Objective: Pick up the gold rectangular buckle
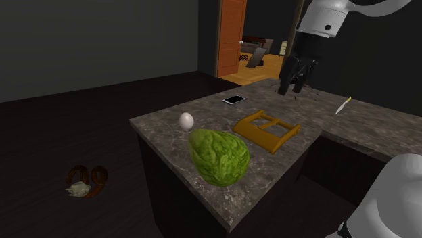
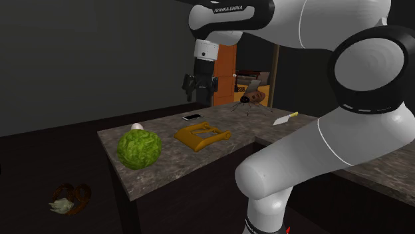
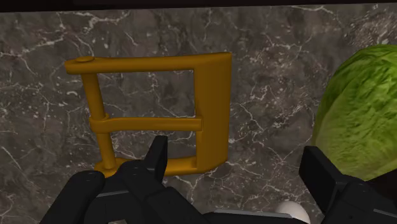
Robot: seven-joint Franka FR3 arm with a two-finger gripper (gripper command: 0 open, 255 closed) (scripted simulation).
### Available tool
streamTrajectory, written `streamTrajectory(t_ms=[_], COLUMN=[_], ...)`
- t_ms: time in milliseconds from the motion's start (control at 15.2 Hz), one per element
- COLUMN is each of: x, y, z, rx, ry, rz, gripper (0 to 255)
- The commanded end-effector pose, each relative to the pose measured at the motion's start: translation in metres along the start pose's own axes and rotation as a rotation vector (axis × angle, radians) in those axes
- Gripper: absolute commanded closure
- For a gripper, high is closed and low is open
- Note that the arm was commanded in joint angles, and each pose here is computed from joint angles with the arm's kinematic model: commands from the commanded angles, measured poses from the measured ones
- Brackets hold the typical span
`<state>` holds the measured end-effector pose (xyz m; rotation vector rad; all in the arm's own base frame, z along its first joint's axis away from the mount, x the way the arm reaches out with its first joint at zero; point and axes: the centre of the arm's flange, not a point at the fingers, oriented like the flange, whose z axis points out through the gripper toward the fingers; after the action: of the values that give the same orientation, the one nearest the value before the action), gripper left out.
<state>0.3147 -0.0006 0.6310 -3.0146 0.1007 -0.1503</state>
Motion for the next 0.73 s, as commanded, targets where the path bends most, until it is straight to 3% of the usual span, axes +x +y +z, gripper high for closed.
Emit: streamTrajectory(t_ms=[0, 660], x=[0.0, 0.057], y=[0.0, 0.081], z=[0.0, 0.082], rx=[0.0, -0.056], ry=[0.0, -0.04], rz=[0.0, -0.007], gripper=[0, 0])
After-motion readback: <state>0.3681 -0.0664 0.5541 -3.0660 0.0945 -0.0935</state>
